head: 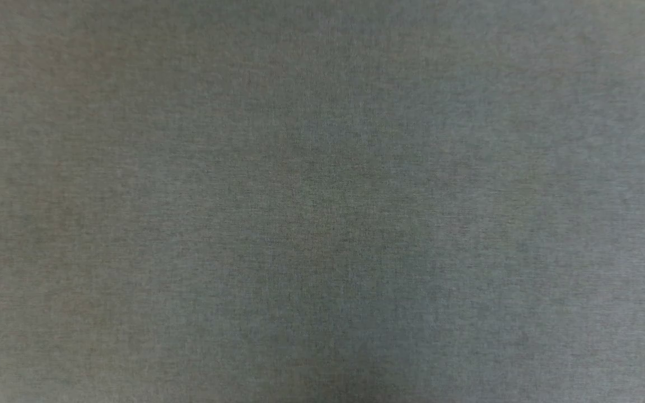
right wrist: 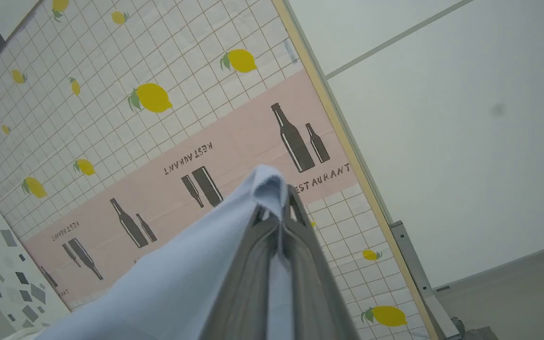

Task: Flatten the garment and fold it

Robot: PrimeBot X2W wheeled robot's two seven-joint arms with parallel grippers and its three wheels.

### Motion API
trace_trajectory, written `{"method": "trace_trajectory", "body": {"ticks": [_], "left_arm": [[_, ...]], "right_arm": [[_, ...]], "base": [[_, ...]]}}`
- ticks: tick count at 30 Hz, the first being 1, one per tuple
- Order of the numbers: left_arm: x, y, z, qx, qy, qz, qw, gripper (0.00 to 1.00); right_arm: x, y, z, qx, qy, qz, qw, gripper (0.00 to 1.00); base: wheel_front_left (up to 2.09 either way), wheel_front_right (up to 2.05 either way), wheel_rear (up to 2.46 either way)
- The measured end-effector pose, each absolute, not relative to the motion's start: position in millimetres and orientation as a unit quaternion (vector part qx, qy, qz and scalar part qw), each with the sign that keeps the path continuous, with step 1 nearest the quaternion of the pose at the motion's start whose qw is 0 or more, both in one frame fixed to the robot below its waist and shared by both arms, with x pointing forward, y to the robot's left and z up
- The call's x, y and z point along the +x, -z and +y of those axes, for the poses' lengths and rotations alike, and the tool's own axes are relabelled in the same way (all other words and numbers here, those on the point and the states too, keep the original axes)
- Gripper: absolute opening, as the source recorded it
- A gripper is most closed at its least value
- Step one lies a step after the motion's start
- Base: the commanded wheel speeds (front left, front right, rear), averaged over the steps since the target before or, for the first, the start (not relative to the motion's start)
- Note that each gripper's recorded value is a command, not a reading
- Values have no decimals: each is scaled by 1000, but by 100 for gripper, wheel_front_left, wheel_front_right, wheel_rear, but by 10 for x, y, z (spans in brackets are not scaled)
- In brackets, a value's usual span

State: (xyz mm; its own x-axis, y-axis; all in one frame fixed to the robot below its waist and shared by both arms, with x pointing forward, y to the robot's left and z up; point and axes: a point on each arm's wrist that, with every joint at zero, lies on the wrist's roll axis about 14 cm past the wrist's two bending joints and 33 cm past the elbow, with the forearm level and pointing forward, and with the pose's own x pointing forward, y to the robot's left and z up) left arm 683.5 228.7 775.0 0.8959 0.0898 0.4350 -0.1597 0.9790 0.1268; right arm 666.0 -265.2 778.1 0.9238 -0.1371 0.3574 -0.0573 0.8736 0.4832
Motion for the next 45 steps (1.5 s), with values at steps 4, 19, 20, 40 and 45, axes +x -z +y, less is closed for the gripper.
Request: {"method": "trace_trajectory", "body": {"ticks": [4,19,20,40,45], "left_arm": [[7025,-7259,2310,74,-63,-176,980,0],[6293,-5548,2475,-8,-42,-40,998,0],[6150,-5396,2472,-31,-46,-27,998,0],[3722,-4293,2407,-178,-126,158,963,0],[3492,-4293,2530,-194,-157,177,952,0]], "right_arm": [[6826,-7450,-2627,264,20,-169,949,0],[6300,-5961,-2562,318,2,-23,948,0],[6182,-5844,-2552,310,1,-6,951,0],[3585,-4402,-2589,258,53,244,933,0],[3338,-4376,-2709,232,68,273,931,0]], "base": [[0,0,0],[0,0,0],[0,0,0],[0,0,0],[0,0,0]]}}
